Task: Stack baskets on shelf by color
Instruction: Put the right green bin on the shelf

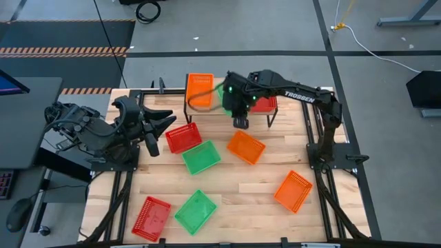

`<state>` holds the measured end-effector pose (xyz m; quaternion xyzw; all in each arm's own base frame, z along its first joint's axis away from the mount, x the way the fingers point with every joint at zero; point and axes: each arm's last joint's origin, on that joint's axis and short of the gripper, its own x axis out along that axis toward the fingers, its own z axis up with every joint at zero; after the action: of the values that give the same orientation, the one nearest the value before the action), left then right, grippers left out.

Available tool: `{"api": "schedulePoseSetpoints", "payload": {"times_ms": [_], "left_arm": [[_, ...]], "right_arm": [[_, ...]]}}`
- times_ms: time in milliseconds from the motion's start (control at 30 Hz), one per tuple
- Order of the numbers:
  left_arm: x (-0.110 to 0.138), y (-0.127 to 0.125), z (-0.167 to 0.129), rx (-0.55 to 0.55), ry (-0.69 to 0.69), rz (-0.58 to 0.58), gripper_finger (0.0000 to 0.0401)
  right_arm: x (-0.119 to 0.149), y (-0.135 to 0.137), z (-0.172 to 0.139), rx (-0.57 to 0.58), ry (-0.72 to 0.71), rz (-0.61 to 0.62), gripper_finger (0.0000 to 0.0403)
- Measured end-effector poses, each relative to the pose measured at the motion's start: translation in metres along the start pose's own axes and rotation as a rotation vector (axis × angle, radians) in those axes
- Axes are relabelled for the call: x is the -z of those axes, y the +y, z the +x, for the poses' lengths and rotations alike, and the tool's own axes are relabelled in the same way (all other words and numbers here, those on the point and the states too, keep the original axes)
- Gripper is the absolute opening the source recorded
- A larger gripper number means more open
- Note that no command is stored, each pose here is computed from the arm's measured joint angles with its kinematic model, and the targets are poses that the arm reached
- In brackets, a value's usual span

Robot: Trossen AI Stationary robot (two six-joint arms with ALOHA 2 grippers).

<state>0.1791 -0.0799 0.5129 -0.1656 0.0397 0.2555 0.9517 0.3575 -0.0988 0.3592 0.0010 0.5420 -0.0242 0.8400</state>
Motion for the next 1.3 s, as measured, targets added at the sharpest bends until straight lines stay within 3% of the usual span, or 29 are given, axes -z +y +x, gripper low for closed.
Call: {"api": "schedulePoseSetpoints", "payload": {"times_ms": [133, 267, 700, 933, 1300], "left_arm": [[0.0, 0.0, 0.0, 0.0, 0.0, 0.006, 0.0117], [0.0, 0.0, 0.0, -0.001, 0.002, 0.012, 0.0117], [0.002, -0.002, 0.001, 0.012, 0.012, 0.014, 0.0117], [0.006, -0.007, 0.005, 0.025, 0.032, 0.022, 0.0117], [0.015, -0.017, 0.012, 0.032, 0.058, 0.026, 0.0117]], "right_arm": [[-0.001, 0.013, 0.001, 0.067, 0.035, -0.136, 0.0121], [-0.001, 0.013, 0.001, 0.145, 0.06, -0.194, 0.0148], [0.007, -0.012, 0.009, 0.163, 0.092, -0.182, 0.0241], [0.016, -0.015, 0.031, 0.163, 0.147, -0.168, 0.0241], [0.006, -0.021, 0.031, 0.194, 0.023, -0.049, 0.0217]]}}
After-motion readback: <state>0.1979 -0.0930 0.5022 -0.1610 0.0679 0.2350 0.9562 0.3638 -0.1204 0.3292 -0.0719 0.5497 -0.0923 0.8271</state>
